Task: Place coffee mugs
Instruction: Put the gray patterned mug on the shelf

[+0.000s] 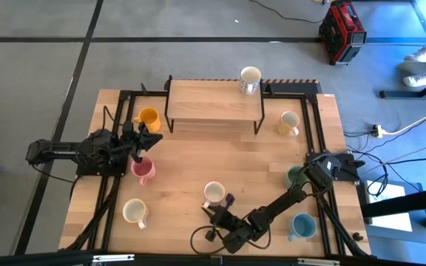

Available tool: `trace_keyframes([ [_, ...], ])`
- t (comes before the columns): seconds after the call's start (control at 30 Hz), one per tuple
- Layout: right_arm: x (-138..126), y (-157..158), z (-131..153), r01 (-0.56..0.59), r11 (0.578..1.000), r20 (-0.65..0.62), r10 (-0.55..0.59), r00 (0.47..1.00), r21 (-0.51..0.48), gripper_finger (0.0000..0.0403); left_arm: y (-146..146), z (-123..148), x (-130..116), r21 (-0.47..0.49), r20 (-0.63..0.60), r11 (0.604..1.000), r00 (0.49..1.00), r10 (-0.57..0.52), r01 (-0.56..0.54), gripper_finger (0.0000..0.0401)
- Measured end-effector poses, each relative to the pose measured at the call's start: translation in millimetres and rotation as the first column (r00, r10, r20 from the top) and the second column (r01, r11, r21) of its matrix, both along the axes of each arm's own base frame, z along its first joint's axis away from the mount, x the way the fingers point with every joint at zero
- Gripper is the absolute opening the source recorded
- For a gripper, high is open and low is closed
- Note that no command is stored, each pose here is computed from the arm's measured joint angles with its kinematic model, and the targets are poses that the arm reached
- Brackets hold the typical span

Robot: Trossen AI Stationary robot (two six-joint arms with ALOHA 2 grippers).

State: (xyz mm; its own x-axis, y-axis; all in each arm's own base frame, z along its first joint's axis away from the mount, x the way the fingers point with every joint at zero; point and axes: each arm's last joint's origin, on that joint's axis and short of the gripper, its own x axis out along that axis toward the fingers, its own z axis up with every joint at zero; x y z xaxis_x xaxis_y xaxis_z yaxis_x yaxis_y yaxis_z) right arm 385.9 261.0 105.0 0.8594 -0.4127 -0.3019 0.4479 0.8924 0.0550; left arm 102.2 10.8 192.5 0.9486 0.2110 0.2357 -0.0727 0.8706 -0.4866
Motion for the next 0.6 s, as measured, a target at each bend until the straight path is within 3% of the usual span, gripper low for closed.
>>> trace_keyframes([
  [0.6,-7.6,1.5,42.2,-0.147,0.987,-0.054,0.15,0.987,0.061,0.0001,-0.8,-2.7,0.8,0.004,-0.029,1.0,0.999,-0.03,0.03,0.0014],
])
